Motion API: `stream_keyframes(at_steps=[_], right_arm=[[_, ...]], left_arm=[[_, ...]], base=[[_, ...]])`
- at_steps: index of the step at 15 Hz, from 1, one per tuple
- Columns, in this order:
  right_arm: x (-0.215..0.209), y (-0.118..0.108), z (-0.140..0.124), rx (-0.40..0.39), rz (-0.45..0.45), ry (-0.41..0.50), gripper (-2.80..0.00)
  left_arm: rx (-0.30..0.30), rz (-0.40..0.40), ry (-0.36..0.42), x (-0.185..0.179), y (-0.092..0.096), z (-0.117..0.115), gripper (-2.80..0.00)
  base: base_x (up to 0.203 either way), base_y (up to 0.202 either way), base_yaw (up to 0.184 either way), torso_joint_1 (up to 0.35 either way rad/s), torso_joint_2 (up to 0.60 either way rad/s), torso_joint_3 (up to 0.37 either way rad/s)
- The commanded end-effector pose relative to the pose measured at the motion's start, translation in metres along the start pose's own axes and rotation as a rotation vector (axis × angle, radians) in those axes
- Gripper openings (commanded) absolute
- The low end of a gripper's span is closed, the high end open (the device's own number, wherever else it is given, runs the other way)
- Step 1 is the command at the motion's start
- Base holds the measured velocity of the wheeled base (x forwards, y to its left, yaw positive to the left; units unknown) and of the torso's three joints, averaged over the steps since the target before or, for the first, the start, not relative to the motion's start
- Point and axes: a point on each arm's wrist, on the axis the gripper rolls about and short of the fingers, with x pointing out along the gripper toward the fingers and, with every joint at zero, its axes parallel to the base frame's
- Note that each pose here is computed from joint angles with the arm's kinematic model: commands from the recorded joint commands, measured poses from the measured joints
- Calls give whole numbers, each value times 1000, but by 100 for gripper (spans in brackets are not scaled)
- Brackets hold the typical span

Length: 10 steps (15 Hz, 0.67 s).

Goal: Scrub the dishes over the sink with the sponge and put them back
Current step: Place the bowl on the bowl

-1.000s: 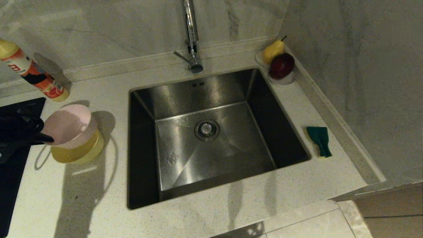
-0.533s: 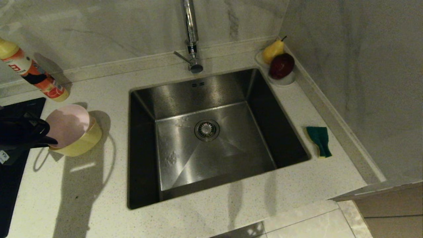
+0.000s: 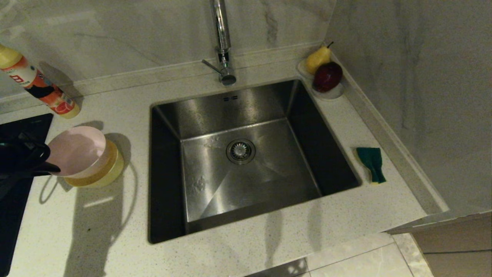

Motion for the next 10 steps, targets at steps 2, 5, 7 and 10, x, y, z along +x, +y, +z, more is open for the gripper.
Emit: stream_keyframes(at_steps=[2, 5, 7, 10], right_arm=[[0, 0, 0, 0, -1, 2, -280], [0, 0, 0, 0, -1, 2, -280], [0, 0, 0, 0, -1, 2, -280], [0, 0, 0, 0, -1, 2, -280]], left_arm=[[-7, 21, 30, -1, 4, -6, -280], [-9, 39, 52, 5, 10, -10, -280], [-12, 42, 62, 8, 11, -10, -280], [-14, 46, 62, 10, 11, -9, 0]], base=[[0, 0, 0, 0, 0, 0], [0, 0, 0, 0, 0, 0], [0, 0, 0, 0, 0, 0], [0, 0, 0, 0, 0, 0]])
